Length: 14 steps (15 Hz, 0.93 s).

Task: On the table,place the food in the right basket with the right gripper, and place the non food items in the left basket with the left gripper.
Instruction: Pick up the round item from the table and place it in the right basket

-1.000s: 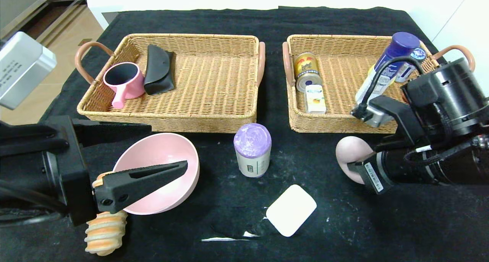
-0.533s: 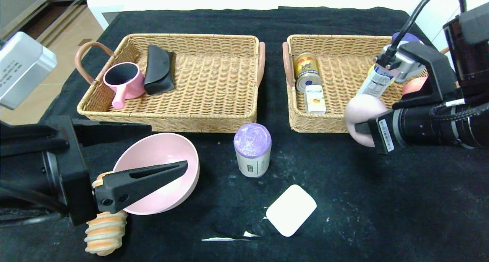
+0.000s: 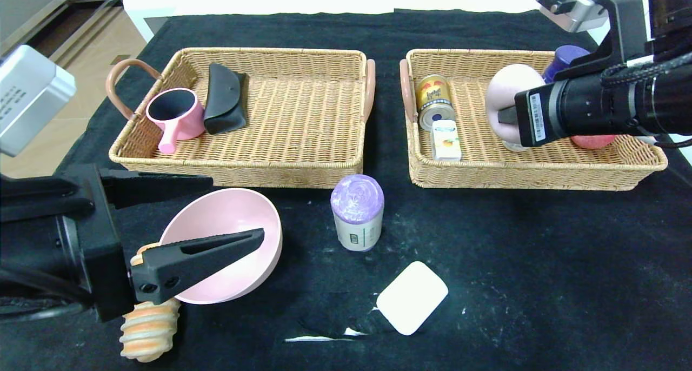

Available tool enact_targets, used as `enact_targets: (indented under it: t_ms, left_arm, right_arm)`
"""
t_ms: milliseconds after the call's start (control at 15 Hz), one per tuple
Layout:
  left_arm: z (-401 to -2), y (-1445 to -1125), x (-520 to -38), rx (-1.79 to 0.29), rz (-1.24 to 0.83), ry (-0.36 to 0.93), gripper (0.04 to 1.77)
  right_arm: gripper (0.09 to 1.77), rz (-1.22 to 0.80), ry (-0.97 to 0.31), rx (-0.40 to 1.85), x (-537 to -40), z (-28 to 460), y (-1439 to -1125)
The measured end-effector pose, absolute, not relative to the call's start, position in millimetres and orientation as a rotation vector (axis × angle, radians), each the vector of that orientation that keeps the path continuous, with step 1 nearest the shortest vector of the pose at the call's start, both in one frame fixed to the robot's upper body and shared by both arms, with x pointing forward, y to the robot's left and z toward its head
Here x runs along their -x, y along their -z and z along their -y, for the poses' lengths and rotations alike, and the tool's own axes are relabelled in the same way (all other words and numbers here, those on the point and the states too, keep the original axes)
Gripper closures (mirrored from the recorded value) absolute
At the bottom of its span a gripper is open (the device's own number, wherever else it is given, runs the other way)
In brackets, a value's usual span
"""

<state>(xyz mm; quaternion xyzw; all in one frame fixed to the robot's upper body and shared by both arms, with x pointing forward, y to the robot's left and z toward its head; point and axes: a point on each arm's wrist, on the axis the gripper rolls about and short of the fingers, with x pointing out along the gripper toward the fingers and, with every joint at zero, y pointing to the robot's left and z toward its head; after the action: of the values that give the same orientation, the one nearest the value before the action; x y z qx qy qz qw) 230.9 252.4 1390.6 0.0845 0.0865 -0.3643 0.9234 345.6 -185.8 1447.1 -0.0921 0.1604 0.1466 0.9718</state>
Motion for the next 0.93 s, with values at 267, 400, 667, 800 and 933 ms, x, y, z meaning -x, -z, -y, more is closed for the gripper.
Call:
enact_targets:
  t_ms: [267,400,667,800,933]
  left_arm:
    - [-252.5,-1390.8,-230.7,-0.173,-0.176,0.748,0.09]
    - [-252.7,-1391.3,-230.3,-0.173,-0.174,0.748,0.09]
    - [-253.3,-1392.1,-229.2,-0.172,-0.169,0.748,0.09]
    - [-253.5,-1392.4,-228.7,-0.172,-0.167,0.748,0.09]
    - [-253.6,-1392.5,-228.6,-0.172,-0.167,0.747,0.09]
  right_arm:
    - [1.68,-0.268,-0.267,0.174,-367.6,184.4,-1460.0]
    - [1.68,-0.250,-0.257,0.173,-378.8,182.2,-1462.8]
    - [1.68,-0.199,-0.234,0.174,-404.3,177.7,-1464.3]
    - [1.68,-0.153,-0.222,0.187,-418.6,174.6,-1461.4]
    - [1.68,-0.167,-0.216,0.200,-428.8,172.6,-1452.7]
